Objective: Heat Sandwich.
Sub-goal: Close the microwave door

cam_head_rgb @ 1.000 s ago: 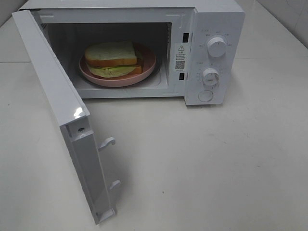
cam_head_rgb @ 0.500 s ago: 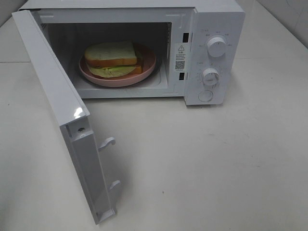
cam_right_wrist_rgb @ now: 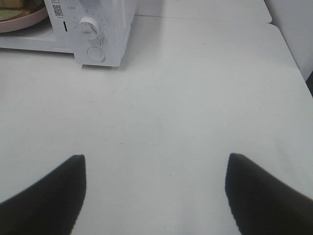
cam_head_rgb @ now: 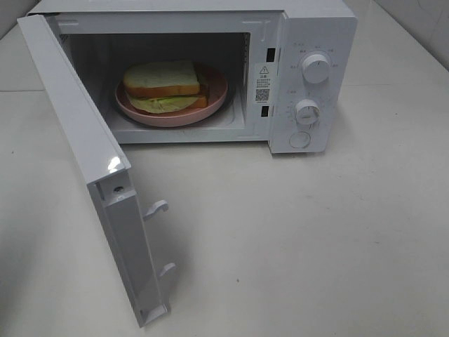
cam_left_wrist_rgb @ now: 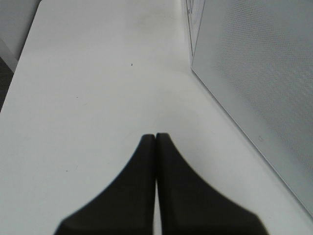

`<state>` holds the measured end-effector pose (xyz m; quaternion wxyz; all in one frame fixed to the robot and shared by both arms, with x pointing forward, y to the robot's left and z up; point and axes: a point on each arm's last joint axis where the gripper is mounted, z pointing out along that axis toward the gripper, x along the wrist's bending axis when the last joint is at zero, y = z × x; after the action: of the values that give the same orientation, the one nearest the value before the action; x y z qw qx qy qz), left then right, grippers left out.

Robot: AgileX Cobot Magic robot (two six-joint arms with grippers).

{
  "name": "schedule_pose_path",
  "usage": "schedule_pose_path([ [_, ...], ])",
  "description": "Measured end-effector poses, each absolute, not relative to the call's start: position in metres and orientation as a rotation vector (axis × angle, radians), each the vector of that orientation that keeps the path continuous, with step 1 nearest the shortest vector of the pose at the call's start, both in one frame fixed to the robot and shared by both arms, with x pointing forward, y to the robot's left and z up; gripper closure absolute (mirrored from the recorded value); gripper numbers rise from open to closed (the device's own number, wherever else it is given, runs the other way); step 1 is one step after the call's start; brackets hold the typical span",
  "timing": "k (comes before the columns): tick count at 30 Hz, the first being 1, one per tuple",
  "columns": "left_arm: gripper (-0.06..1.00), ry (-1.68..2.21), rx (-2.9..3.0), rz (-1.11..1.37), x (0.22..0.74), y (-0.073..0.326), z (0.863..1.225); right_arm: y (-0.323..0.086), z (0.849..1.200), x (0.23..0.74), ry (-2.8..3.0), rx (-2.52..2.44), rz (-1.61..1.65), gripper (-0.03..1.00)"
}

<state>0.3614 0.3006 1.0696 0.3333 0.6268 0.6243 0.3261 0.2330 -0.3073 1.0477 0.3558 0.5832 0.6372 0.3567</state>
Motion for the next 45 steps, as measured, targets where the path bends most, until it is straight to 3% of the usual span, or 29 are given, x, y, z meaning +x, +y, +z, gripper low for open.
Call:
schedule_pose_path([
  [24, 0.94, 1.327, 1.474, 1.116, 0.421, 0.300, 0.993, -0.307, 1.048, 0.233, 1.645, 1.506, 0.922, 0.21],
  [45, 0.94, 1.142, 1.579, 0.943, 0.463, 0.279, 0.967, -0.307, 1.048, 0.233, 1.645, 1.506, 0.922, 0.21],
])
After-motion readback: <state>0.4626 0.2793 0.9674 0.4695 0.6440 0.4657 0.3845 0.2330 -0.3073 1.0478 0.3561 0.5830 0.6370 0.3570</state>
